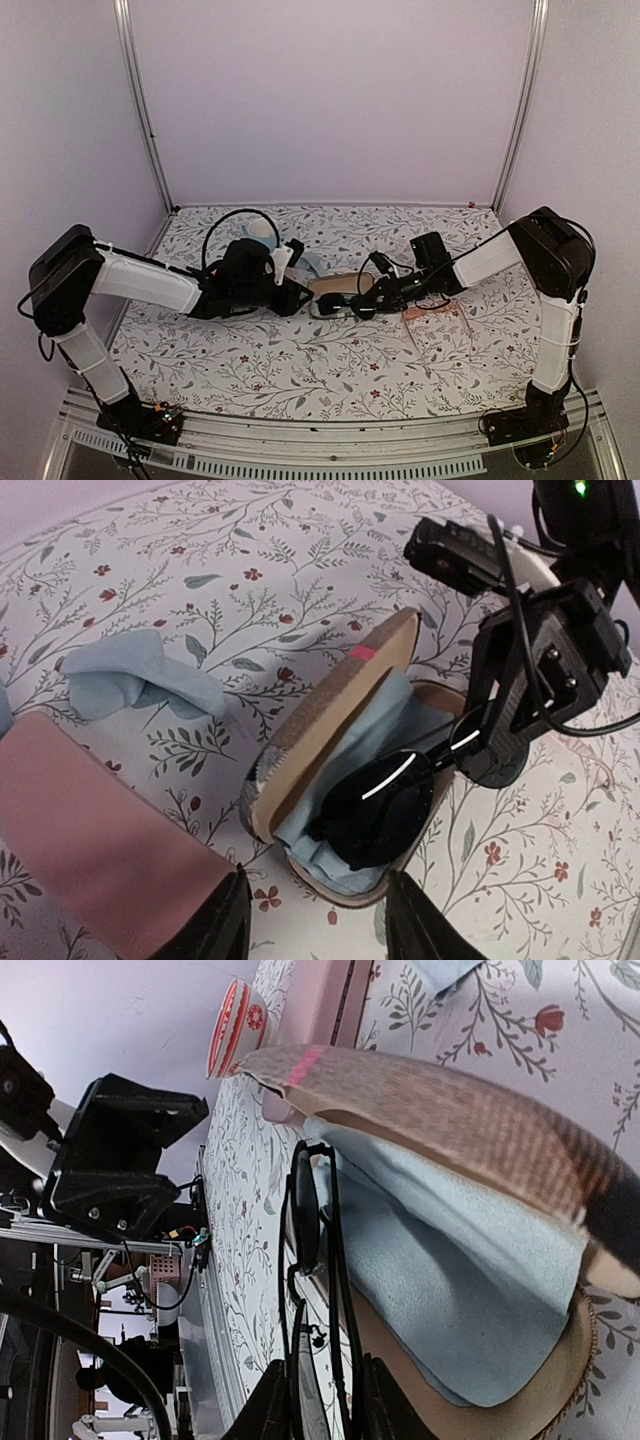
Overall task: Organize the sunglasses
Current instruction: Place the sunglasses in the sunglasses case.
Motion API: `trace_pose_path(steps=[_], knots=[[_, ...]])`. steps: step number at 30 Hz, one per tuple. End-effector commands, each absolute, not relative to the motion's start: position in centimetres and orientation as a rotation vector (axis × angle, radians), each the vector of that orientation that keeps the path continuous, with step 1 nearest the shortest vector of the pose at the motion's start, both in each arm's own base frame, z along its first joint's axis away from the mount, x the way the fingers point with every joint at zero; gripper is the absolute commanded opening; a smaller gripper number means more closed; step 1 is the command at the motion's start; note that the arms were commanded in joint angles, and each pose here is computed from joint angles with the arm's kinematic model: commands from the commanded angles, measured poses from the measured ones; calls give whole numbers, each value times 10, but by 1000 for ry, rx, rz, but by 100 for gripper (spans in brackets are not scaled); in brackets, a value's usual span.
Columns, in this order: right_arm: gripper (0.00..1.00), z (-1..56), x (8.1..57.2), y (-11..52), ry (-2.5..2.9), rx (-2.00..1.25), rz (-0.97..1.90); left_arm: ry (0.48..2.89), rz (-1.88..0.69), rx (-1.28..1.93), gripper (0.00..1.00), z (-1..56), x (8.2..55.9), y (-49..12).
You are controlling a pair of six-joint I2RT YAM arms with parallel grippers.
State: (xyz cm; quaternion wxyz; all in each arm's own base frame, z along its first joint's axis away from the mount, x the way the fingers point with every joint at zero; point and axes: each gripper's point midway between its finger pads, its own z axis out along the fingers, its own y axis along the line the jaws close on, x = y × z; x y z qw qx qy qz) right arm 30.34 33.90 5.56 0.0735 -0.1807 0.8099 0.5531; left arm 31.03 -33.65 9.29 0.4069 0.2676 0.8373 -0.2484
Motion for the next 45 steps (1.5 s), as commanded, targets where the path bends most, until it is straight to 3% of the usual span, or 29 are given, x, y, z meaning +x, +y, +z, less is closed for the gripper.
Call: trace_pose_path(steps=[1,11,22,33,45], knots=[[23,54,296,339,2421,-559,1674,2074,-715,669,48,107,331,-344],[23,54,293,337,2418,-556,1674,2014,-922,842,52,113,335,-378],[23,59,292,338,2404,-568,1681,2010,-936,968,53,94,357,-403],[24,67,295,340,2384,-581,1686,2023,-1031,1105,42,80,351,-420],[24,76,299,344,2375,-625,1705,1950,-1111,1198,40,85,342,-429]])
